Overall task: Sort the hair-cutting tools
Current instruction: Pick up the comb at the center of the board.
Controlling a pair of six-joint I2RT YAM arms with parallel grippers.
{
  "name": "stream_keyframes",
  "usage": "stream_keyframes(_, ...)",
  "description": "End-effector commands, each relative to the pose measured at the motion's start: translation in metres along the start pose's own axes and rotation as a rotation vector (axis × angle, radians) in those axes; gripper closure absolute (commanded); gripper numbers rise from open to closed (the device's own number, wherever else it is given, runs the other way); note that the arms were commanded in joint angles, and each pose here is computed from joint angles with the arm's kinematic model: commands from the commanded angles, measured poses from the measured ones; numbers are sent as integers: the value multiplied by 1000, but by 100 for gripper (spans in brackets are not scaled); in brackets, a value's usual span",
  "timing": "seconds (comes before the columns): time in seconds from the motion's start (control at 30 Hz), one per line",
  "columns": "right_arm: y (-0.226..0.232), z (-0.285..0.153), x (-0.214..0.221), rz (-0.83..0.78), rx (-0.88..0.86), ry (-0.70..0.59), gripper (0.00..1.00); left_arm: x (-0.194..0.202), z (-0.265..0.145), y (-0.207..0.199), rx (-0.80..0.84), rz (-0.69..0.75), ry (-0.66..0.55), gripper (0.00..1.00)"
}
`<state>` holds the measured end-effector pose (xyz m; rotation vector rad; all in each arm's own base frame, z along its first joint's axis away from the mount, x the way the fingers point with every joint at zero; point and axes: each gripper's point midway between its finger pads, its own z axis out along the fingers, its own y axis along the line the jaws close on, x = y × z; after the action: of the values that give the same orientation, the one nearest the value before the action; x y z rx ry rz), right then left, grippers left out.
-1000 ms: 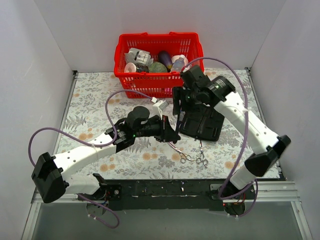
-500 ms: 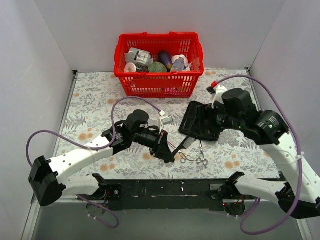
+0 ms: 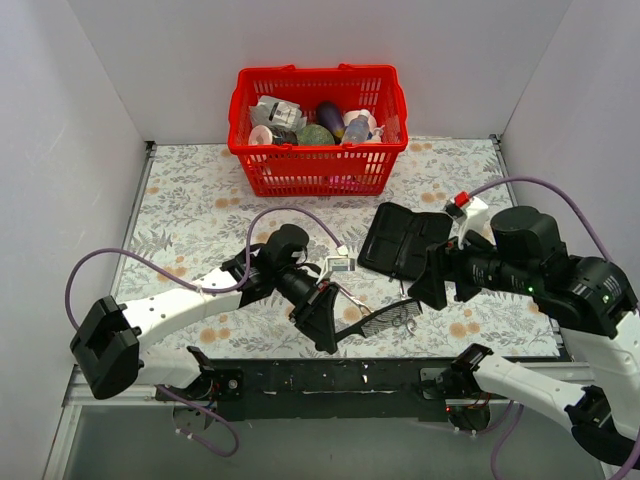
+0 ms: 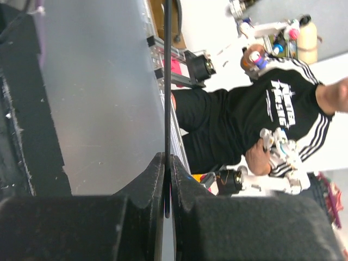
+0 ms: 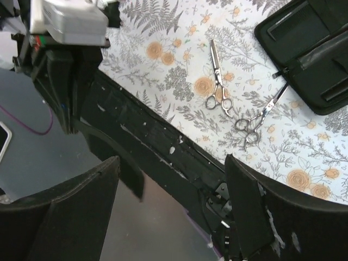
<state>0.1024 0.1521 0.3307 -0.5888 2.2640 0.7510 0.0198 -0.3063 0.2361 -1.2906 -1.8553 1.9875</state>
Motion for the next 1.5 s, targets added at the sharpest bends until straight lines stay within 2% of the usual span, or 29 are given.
stream_keyframes(0.0,11,-13,18,-35,-91,4,16,7,-9,-40,162,182,58,100)
stream_keyframes(0.33,64,-23,16,-71,-420,-53,23,11,-11,-45,210,200,86,100)
stream_keyframes(0.43,68,-22,12,-75,-443,-50,25,13,-11,-44,210,206,85,100)
stream_keyframes(0.53,73,-20,9,-82,-470,-41,29,13,-11,-44,206,209,82,100)
stream_keyframes(0.6,78,-19,10,-83,-504,-26,37,14,-11,-43,205,207,82,100)
stream_keyframes(0.67,81,-17,9,-76,-519,-2,46,15,-11,-42,201,209,79,100)
stream_keyframes(0.77,84,-16,10,-72,-543,15,52,16,-11,-40,201,207,80,100)
stream_keyframes(0.9,91,-23,14,-77,-587,31,53,16,-10,-40,196,209,76,100)
stream_keyframes(1.2,80,-22,28,-69,-529,76,53,12,-12,-41,198,212,74,100)
stream_keyframes(1.37,79,-23,33,-60,-535,95,57,10,-12,-40,197,205,72,100)
stream_keyframes(1.47,79,-23,34,-60,-531,97,63,9,-12,-40,196,205,72,100)
